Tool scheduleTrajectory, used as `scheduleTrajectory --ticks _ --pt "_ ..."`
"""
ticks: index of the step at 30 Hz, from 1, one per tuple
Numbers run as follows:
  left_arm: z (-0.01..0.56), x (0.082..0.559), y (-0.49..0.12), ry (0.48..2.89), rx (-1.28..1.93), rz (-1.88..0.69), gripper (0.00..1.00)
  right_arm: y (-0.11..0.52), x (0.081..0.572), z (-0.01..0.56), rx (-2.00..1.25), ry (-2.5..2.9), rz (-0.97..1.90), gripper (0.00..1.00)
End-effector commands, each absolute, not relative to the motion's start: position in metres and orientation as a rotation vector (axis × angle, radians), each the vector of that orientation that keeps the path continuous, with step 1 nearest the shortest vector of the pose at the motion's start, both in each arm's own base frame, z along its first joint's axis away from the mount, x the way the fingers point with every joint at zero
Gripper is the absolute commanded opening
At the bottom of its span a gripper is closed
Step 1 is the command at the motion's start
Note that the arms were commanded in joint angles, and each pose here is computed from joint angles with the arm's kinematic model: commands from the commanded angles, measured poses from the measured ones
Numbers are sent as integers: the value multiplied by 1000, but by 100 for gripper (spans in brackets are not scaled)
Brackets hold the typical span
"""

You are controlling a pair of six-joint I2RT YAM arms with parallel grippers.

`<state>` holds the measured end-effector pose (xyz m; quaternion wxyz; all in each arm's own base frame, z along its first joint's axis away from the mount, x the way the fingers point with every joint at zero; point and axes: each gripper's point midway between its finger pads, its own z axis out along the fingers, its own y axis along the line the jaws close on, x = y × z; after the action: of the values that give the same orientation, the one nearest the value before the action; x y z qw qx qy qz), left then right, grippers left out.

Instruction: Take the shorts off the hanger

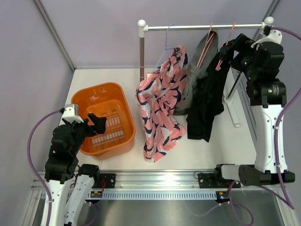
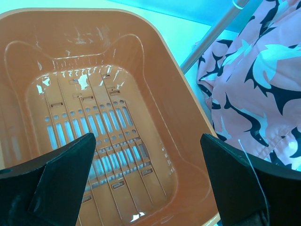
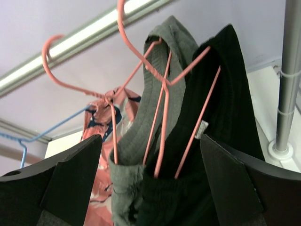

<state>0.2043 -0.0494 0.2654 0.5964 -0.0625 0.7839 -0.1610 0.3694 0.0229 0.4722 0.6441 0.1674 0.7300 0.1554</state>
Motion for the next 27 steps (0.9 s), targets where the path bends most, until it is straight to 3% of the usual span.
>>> scheduleTrajectory --ticks 1,8,14,27 --pt "276 203 -55 1773 -106 -403 99 12 381 497 395 1617 216 92" --pt "277 201 -56 1768 -99 -405 99 19 418 493 429 1629 16 85" --pt "278 200 -57 1764 -96 -410 99 2 429 487 507 1610 -122 74" --pt "278 200 -57 1764 -93 -410 99 0 450 474 502 1620 -178 63"
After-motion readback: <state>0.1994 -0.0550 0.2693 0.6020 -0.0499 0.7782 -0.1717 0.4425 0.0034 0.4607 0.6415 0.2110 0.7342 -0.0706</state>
